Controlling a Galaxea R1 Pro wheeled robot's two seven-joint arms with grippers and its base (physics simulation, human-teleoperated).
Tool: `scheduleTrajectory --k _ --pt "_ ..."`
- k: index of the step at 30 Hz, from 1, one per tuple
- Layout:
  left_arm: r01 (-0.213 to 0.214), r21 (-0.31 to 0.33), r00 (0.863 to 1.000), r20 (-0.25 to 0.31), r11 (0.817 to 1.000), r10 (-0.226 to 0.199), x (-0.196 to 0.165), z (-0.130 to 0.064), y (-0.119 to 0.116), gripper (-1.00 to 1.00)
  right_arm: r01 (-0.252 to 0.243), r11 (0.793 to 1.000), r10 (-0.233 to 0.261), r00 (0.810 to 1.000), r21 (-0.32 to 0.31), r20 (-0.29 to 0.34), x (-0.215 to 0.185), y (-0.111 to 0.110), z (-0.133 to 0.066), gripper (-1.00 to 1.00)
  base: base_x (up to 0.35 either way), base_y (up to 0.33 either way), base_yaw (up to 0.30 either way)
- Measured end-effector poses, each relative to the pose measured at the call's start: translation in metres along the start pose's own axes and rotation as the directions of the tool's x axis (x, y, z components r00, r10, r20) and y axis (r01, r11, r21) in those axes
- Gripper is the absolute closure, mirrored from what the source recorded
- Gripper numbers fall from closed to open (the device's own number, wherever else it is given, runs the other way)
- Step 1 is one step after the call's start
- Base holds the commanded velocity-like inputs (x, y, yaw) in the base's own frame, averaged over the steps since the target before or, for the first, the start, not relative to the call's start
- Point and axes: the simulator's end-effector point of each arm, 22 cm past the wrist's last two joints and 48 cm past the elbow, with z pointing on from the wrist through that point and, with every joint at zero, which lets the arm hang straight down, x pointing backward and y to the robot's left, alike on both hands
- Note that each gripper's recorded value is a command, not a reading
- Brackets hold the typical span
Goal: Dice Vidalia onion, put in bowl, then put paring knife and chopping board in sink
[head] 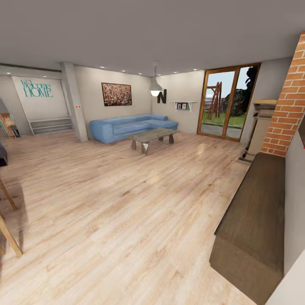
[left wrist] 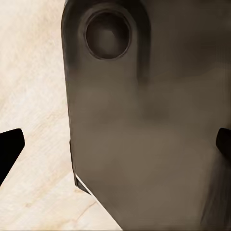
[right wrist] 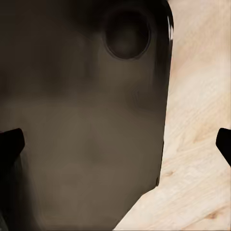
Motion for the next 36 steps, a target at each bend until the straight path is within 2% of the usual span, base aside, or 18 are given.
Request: scheduleTrajectory --k 4,11,21,34,35,36 --pt "0.0 -0.005 1.0 0.01 1.0 0.0 0.0 0.0 0.004 -1.0 -0.001 1.0 0.002 1.0 -0.022 0.03 -0.016 0.018 0.0 -1.0 0.0 0.0 0.0" --pt "0.0 -0.005 1.0 0.016 1.0 0.0 -0.002 0.0 0.004 -1.0 -0.001 0.999 0.003 0.999 -0.053 0.041 -0.02 0.042 -0.001 -1.0 0.0 0.0 0.0" --pt "0.0 -0.005 1.0 0.019 1.0 0.0 -0.002 0.0 0.004 -1.0 0.001 0.999 0.002 0.999 -0.055 0.044 -0.021 0.044 -0.002 -1.0 0.0 0.0 0.0" --pt "0.003 0.0 1.0 0.023 1.0 -0.003 -0.003 0.0 0.0 -1.0 0.003 0.999 0.003 0.994 -0.051 0.112 -0.036 0.042 -0.003 -1.0 0.0 0.0 0.0" --pt "0.005 0.0 1.0 0.023 1.0 -0.005 -0.003 0.0 0.0 -1.0 0.001 0.999 0.01 0.979 -0.052 0.203 -0.057 0.042 -0.006 -1.0 0.0 0.0 0.0" --pt "0.006 0.0 1.0 0.026 1.0 -0.006 -0.004 0.0 0.0 -1.0 0.0 0.999 0.012 0.977 -0.054 0.211 -0.058 0.044 -0.006 -1.0 0.0 0.0 0.0"
